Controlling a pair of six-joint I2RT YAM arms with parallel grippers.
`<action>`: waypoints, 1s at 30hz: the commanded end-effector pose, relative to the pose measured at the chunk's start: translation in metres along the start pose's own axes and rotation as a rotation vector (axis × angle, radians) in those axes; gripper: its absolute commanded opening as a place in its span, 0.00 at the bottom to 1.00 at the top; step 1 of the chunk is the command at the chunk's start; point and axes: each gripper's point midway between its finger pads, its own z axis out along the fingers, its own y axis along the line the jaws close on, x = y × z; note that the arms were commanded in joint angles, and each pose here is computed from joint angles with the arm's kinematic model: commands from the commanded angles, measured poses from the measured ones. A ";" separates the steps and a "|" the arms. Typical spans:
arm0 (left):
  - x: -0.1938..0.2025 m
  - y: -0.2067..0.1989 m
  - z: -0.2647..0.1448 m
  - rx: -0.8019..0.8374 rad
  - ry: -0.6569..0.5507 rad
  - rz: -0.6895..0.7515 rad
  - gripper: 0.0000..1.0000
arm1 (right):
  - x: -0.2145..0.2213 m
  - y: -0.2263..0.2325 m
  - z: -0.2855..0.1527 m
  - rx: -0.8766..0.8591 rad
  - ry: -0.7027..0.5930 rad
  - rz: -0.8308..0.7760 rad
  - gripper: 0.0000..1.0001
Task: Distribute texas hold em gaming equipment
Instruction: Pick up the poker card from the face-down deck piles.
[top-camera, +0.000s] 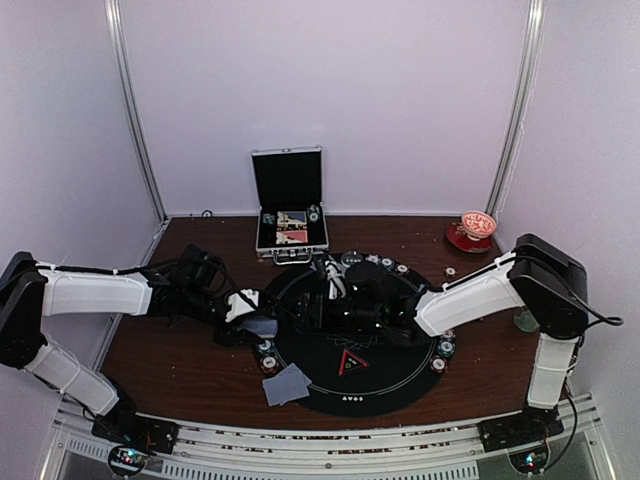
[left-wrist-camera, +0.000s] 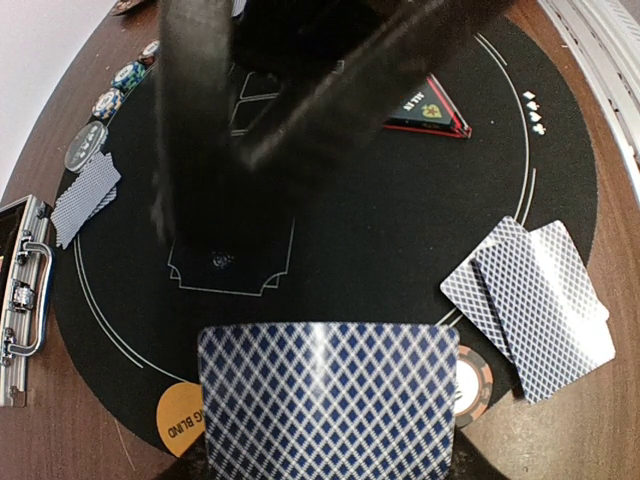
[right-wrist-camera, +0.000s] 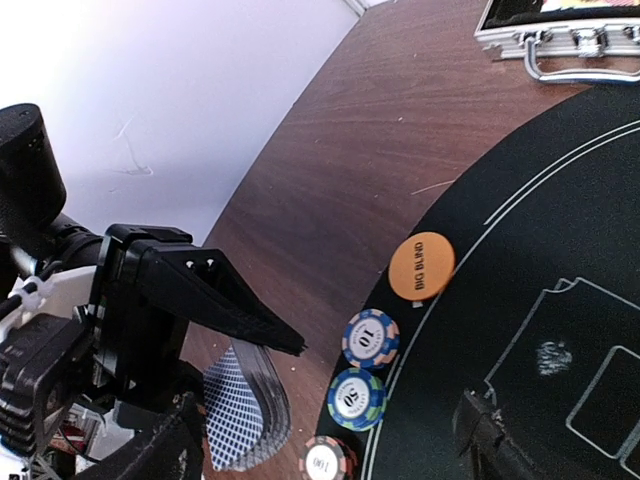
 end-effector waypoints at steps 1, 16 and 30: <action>-0.017 0.008 -0.004 -0.021 -0.056 0.043 0.56 | 0.001 0.018 0.024 -0.084 0.011 0.028 0.88; -0.018 0.006 -0.004 -0.014 -0.059 0.044 0.56 | 0.026 0.011 0.060 -0.056 0.103 0.044 0.81; -0.018 0.006 -0.004 -0.011 -0.060 0.045 0.56 | 0.030 -0.030 0.052 0.044 0.110 0.104 0.44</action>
